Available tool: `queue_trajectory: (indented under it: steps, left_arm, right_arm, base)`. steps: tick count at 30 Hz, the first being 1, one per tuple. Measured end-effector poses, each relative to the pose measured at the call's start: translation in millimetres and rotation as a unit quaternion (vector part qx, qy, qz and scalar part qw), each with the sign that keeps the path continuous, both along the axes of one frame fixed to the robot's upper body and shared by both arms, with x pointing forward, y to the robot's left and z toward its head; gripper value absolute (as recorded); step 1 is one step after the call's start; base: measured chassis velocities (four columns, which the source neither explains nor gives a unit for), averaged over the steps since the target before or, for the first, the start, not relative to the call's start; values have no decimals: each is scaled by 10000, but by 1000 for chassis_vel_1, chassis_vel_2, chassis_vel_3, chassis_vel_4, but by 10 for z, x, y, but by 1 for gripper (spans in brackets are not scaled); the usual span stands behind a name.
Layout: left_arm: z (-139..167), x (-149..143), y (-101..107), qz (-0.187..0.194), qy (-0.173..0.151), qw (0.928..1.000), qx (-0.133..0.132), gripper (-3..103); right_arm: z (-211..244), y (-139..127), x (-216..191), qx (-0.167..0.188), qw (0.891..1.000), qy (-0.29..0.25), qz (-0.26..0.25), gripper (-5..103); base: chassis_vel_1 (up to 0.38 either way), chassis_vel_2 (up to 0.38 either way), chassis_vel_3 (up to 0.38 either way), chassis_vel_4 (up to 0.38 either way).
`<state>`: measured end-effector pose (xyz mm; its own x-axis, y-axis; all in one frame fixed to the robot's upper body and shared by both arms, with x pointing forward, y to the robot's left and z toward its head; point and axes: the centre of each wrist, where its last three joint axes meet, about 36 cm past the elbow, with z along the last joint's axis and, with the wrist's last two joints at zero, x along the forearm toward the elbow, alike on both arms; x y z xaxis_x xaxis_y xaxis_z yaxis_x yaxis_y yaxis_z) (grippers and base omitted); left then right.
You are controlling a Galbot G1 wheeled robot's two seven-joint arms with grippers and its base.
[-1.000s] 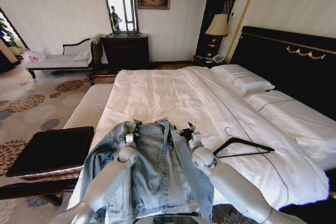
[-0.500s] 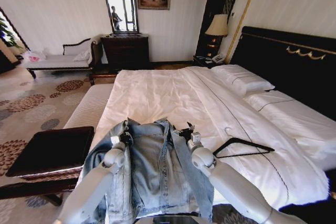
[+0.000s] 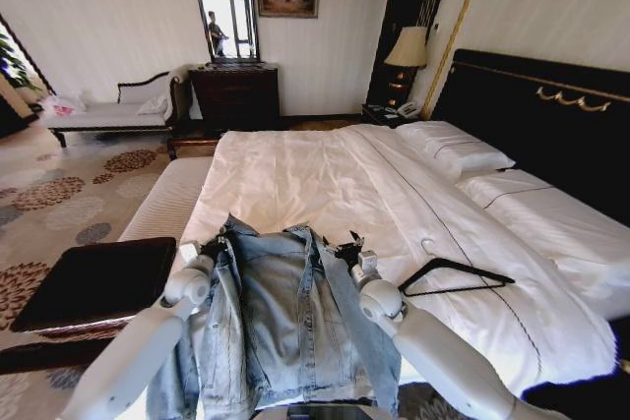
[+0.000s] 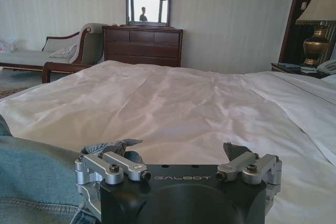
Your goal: Pick up the clothes from the bed and hang them on the clothes hanger.
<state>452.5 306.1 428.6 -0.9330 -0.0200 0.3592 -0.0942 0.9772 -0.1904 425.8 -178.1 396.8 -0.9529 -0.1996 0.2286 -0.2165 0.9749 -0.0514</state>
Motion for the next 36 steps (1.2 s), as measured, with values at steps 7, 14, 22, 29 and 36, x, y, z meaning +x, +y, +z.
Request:
queue_trajectory:
  steps: [7, 14, 22, 29, 36]
  left_arm:
    - [129, -47, 327, 74, 154, 9997, -153, 2]
    - [22, -89, 590, 189, 219, 9995, -128, 2]
    - [-282, -147, 716, 287, 209, 9993, -84, 15]
    - [-278, -308, 652, 310, -114, 9994, -83, 42]
    - [-192, -615, 579, 286, -314, 9991, -36, 64]
  right_arm:
    - [-11, -6, -18, -20, 10000, 3, -6, 100]
    - [-13, -11, -24, -27, 10000, 3, -6, 100]
    - [-1, -14, -30, -32, 10000, -28, 10, 100]
    - [-9, -33, -39, 16, 9999, -118, 27, 100]
    - [-22, -38, -50, 48, 9998, -157, 66, 100]
  base:
    - [0, 0, 0, 0]
    - [0, 0, 0, 0]
    - [0, 0, 0, 0]
    - [0, 0, 0, 0]
    - [0, 0, 0, 0]
